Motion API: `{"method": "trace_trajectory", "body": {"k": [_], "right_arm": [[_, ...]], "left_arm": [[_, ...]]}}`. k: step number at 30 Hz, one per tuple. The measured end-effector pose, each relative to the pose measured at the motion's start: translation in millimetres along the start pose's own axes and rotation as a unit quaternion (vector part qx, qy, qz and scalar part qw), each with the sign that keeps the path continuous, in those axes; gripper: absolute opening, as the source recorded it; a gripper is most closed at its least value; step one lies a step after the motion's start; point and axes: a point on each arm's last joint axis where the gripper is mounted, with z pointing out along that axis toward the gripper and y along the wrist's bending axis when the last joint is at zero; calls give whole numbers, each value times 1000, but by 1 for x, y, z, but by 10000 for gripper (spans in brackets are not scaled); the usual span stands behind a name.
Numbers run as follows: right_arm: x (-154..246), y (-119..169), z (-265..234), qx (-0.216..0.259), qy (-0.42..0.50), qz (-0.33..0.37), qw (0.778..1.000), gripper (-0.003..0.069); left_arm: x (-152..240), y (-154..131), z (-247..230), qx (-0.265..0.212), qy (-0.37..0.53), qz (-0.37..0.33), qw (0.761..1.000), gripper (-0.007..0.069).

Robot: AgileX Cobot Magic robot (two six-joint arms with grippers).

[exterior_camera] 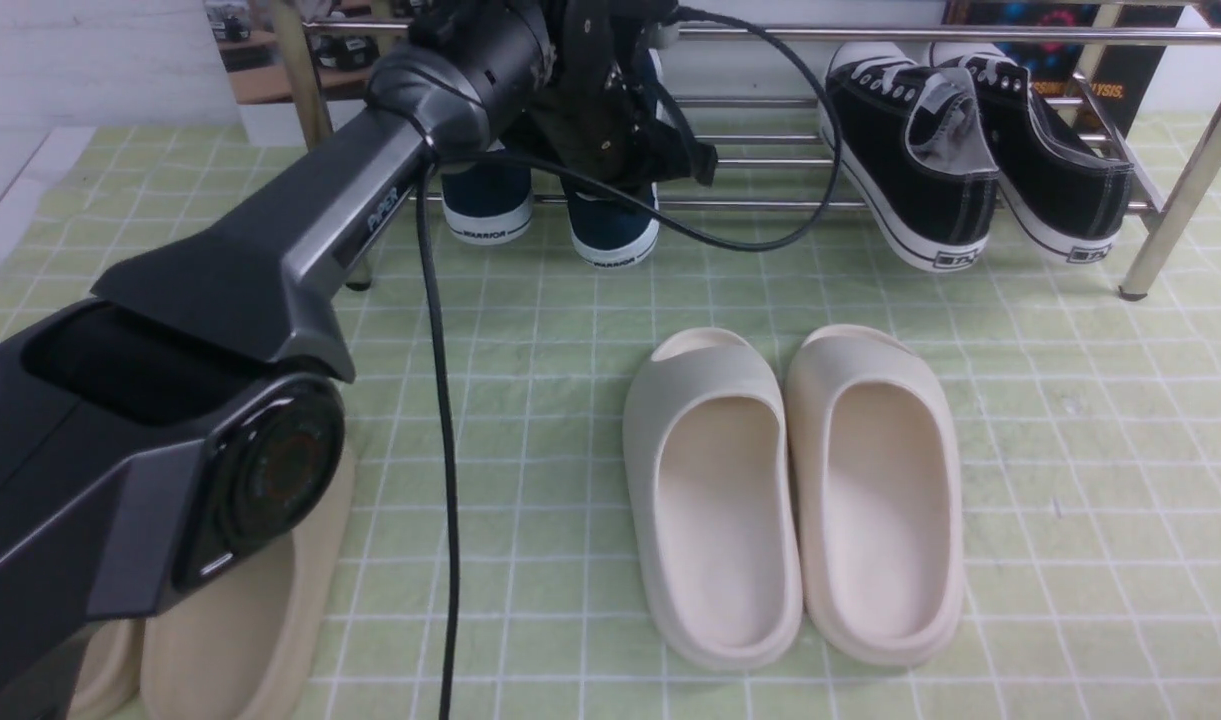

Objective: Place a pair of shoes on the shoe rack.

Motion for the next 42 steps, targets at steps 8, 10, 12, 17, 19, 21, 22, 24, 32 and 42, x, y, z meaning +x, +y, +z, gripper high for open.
{"method": "trace_trajectory", "body": {"k": [8,10,12,17,19,21,22,24,32,42], "right_arm": [[0,0,0,0,0,0,1000,239],[0,0,0,0,0,0,1000,239],[0,0,0,0,0,0,1000,239],[0,0,0,0,0,0,1000,239],[0,0,0,0,0,0,1000,239],[0,0,0,0,0,0,1000,239],[0,0,0,0,0,0,1000,239],[0,0,0,0,0,0,1000,239],[0,0,0,0,0,0,1000,239],[0,0,0,0,0,0,1000,239]], "left_arm": [[-4,2,-1,-9,-21,-35,999,27],[-5,2,-2,-12,-27,-35,999,81],[-9,3,-5,-16,-41,-35,998,173],[-16,5,-17,-19,-61,-34,997,330],[-19,6,-25,-19,-66,-35,997,365],[-22,5,-38,-18,-69,-36,997,372],[-22,5,-38,-19,-68,-36,997,372],[-24,5,-58,-22,-57,-35,998,355],[-21,7,-138,-37,3,0,999,78],[25,8,-333,-14,-86,-6,996,-13]]}}
